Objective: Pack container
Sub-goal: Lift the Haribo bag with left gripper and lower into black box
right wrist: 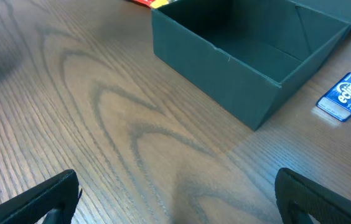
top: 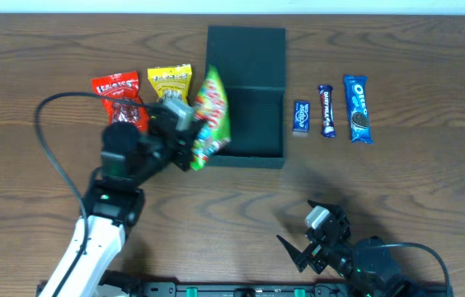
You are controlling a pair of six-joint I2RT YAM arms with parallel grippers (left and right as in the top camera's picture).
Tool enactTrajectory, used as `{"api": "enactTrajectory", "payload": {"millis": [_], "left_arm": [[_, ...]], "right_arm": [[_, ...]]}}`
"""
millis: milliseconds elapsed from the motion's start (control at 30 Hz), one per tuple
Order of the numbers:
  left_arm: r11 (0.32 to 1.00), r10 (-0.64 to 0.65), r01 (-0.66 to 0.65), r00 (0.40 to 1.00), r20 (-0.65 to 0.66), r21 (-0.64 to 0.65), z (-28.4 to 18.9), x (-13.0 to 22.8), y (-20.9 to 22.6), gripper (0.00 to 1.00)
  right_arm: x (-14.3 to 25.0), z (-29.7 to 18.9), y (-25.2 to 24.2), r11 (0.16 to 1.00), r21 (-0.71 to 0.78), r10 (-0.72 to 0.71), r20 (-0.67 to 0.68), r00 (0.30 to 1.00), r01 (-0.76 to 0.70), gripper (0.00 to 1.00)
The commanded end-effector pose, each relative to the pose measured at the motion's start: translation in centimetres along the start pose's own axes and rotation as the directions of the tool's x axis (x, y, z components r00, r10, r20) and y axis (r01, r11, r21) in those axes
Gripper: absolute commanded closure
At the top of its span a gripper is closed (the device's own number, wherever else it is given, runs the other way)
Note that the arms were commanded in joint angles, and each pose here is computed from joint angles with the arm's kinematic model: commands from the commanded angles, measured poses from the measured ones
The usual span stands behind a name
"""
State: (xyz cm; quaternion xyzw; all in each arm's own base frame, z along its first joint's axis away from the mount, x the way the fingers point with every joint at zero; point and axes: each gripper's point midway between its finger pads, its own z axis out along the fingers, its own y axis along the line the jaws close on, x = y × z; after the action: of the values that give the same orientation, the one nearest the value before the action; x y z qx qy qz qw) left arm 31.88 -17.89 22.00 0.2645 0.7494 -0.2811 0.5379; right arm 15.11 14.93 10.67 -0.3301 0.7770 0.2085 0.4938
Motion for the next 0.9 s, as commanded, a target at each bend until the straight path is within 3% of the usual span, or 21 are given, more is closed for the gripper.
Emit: {"api": "enactTrajectory", "payload": {"millis": [0, 400, 667, 867], "left_arm": [[0.974, 0.223, -0.223, 0.974, 0.030, -0.031, 1.2, -2.7, -1.3, 0.94], [0.805, 0.592, -0.593, 0.797, -0.118, 0.030, 7.5, 1.1, -3.3, 0.94], [0.799, 0.599, -0.596, 0.777, -0.191, 0.082, 9.8, 4.9, -2.4, 0.94], [0.795, 0.604, -0.602, 0.778, -0.175, 0.071, 10.9, 5.2, -2.1, 0.94]], "right_arm": [[0.1, 0.0, 0.1, 1.000, -0.002, -0.016, 0.003, 1.000, 0.016, 0.01], [0.1, 0.0, 0.1, 1.000, -0.002, -0.017, 0.003, 1.000, 0.017, 0.01], [0.1, 0.0, 0.1, 1.000, -0.002, -0.016, 0.003, 1.000, 0.016, 0.01], [0.1, 0.0, 0.1, 1.000, -0.002, -0.016, 0.003, 1.000, 0.016, 0.01]]}}
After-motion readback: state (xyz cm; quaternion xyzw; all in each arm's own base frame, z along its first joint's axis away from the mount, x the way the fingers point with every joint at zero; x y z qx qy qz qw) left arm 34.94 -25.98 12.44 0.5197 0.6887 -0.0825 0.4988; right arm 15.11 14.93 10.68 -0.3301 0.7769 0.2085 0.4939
